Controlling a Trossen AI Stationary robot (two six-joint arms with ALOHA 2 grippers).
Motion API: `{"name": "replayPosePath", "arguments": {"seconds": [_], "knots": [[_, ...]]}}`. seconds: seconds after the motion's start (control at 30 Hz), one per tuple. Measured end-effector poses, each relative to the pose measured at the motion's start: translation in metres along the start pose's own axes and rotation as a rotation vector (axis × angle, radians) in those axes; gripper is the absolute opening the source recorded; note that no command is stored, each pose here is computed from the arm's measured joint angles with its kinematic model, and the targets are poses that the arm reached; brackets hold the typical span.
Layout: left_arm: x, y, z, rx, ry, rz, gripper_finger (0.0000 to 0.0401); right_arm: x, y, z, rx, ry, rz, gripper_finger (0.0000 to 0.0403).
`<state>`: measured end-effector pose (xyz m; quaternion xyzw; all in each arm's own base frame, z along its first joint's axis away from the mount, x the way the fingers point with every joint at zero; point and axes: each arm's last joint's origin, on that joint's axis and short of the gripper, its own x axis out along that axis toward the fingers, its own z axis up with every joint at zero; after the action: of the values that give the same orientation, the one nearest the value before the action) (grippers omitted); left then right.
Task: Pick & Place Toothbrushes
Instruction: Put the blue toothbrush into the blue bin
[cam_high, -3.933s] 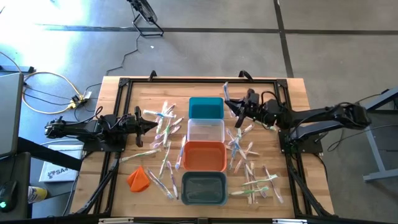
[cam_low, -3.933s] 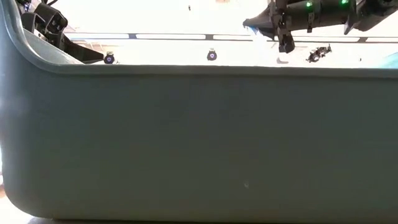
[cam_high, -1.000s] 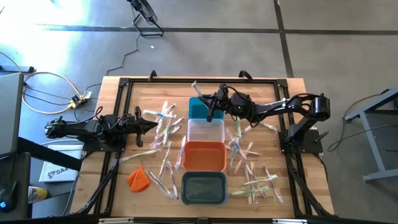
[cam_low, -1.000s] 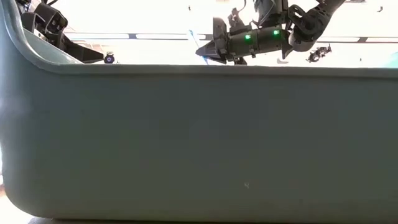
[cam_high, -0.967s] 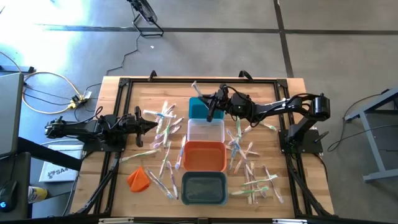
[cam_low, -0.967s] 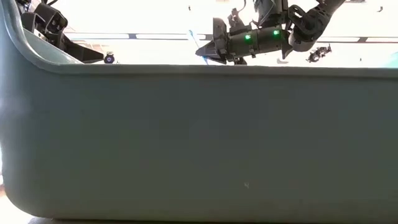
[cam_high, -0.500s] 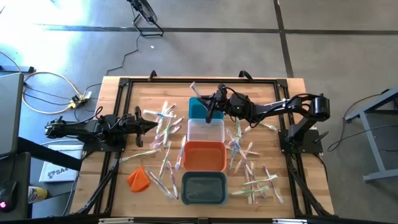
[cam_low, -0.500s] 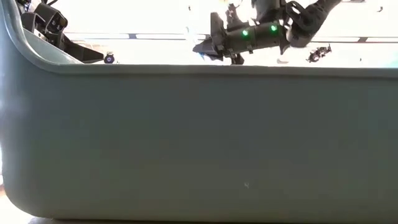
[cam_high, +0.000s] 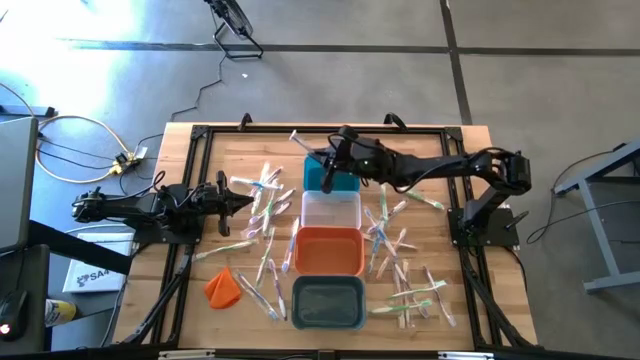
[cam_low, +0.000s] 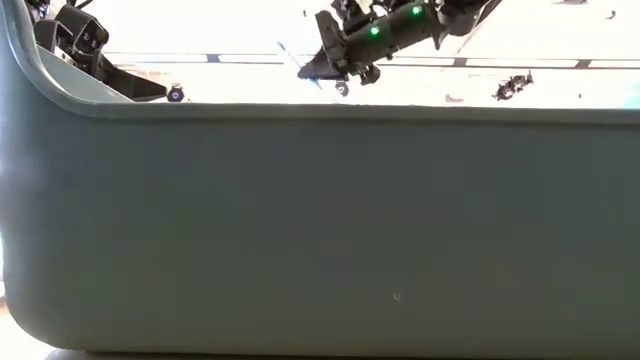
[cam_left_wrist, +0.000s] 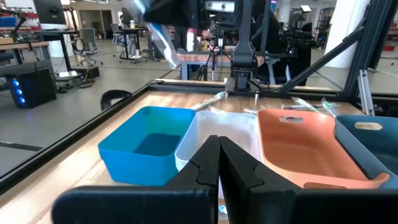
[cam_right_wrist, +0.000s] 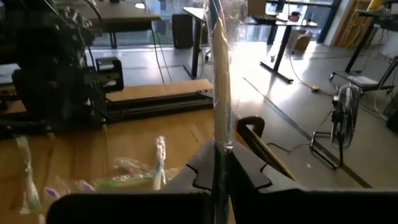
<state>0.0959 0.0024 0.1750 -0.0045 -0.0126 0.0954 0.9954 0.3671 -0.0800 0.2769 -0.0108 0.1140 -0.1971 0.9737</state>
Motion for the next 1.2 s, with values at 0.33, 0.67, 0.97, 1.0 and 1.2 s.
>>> {"name": "replayPosePath", "arguments": {"seconds": [0.33, 0.67, 0.97, 1.0, 1.2], "knots": [[0.0, 0.0, 0.0, 0.0, 0.0, 0.0, 0.0001, 0.001, -0.018, -0.019, 0.028, 0.192, -0.048, 0.0013], [0.0, 0.0, 0.0, 0.0, 0.001, 0.0, 0.0001, 0.034, -0.015, -0.066, 0.01, 0.309, -0.062, 0.0013], [0.0, 0.0, 0.0, 0.001, 0.003, 0.0, 0.0001, 0.04, -0.018, -0.084, -0.013, 0.388, -0.127, 0.0013], [0.0, 0.0, 0.0, 0.001, 0.003, 0.0, 0.0001, 0.04, -0.019, -0.085, -0.013, 0.401, -0.125, 0.0013], [0.0, 0.0, 0.0, 0.001, 0.003, 0.0, 0.0001, 0.04, -0.023, -0.094, -0.006, 0.467, -0.136, 0.0013]]}}
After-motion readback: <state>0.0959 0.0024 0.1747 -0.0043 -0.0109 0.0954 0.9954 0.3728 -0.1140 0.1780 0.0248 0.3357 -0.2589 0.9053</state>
